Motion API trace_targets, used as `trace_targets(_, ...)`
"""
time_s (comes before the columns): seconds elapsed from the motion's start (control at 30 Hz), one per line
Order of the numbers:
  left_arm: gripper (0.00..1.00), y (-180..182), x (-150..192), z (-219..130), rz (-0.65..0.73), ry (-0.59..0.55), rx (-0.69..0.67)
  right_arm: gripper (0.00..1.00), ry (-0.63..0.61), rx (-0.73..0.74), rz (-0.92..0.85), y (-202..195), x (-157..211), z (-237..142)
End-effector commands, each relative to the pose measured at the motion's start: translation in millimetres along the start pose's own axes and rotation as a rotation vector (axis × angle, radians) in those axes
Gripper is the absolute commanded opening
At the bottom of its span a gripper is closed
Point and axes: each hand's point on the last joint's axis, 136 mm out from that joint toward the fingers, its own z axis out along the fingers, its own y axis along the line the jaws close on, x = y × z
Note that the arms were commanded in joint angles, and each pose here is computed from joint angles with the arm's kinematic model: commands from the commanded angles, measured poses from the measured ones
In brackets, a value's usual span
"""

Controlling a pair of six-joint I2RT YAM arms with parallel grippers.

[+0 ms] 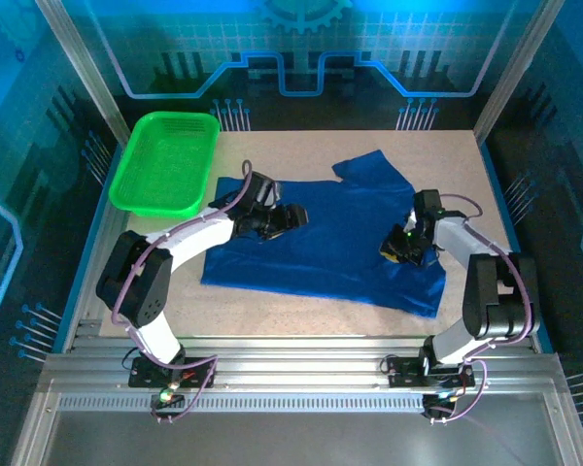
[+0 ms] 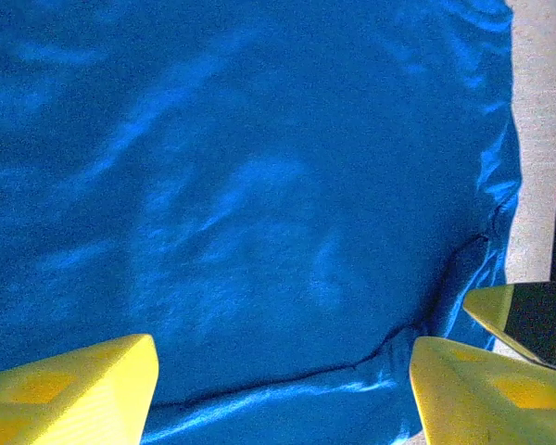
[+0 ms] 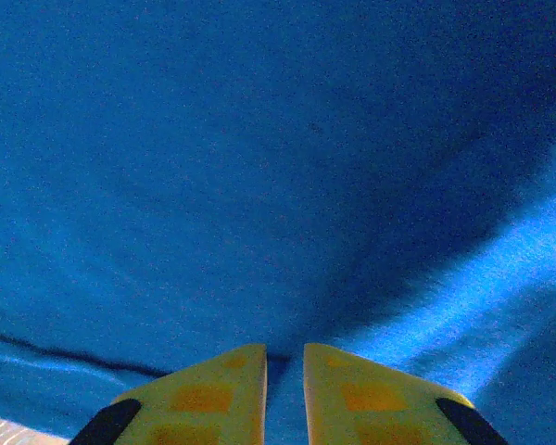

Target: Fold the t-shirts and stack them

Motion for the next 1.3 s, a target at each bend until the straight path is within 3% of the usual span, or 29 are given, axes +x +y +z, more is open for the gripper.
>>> trace_targets(0.0,0.73,7.7,4.3,-8.9,-0.004,-0.015,-0.022,0.17,0.036,0.115,0.064,-30.9,19.5,13.9)
trace_targets(0.47,0.73,34.3,15.5,-10.8,-0.036,-0.015,-0.088,0.18,0.042,0.273,0.122,-74.3,40.2,16.6)
trace_targets(0.6,0.73,34.1,15.5,-11.5,-0.034,-0.014,-0.09,0.21,0.028,0.264,0.129,-70.4,37.4,8.2)
trace_targets(0.8,0.73,27.9,13.5,-15.1,-0.017,-0.02,-0.07,0.35,-0.108,0.152,0.066,-37.8,15.6,-30.0)
trace_targets(1.0,0.73,4.5,5.5,-13.3,0.027,-0.018,0.0,0.45,-0.202,0.11,-0.016,-12.2,-14.0,-64.8)
trace_targets(1.27,0.73,-62.0,2.6,15.6,0.135,0.047,0.142,0.43,-0.149,0.166,0.026,-20.8,-31.5,-44.3)
